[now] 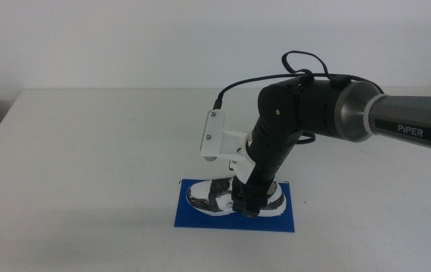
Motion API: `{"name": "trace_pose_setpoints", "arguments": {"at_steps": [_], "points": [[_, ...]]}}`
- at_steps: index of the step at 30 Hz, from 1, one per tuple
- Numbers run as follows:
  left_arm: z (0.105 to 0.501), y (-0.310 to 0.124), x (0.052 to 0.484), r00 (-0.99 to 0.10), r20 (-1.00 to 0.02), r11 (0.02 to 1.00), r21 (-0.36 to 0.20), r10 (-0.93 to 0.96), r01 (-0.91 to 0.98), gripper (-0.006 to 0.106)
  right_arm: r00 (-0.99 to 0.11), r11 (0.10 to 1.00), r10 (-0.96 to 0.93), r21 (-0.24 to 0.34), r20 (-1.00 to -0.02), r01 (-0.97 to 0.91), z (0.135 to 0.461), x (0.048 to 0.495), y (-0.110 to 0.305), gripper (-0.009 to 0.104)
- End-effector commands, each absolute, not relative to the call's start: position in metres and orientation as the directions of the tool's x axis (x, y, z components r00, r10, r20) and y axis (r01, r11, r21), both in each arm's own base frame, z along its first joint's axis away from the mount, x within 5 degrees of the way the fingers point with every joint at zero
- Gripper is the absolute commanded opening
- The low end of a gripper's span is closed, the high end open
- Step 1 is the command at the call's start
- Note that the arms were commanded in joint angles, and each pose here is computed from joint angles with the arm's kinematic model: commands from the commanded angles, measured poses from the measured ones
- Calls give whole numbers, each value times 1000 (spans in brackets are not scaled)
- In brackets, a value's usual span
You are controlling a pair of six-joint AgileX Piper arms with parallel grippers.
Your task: Use one arm to grab the shoe from the table and place it on the mat.
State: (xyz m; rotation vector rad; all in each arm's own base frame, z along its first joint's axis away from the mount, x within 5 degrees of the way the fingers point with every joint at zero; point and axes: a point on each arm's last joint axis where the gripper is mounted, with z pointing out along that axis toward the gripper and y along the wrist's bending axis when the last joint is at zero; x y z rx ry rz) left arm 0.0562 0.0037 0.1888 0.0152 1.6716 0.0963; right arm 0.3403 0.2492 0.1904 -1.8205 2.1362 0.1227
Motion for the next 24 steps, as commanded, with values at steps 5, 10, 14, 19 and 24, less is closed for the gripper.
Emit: {"name": "trace_pose_setpoints", "arguments": {"at_steps": [5, 10, 14, 19, 24], "points": [[196, 2, 55, -2, -998, 997, 60, 60, -39, 93, -110, 201, -922, -217, -371, -955, 221, 341, 250, 59], [196, 2, 55, -2, -998, 997, 60, 60, -39, 93, -113, 218, -909, -225, -401, -950, 234, 338, 249, 79], [196, 2, 55, -2, -998, 997, 60, 60, -39, 93, -97, 234, -887, -258, -452, -937, 263, 330, 245, 81], [196, 2, 55, -2, -998, 997, 60, 60, -39, 93, -143, 353, -820, -294, -554, -888, 317, 316, 227, 79], [196, 2, 55, -2, -998, 997, 60, 60, -39, 93, -329, 644, -636, -244, -698, -725, 378, 300, 182, 75]]}}
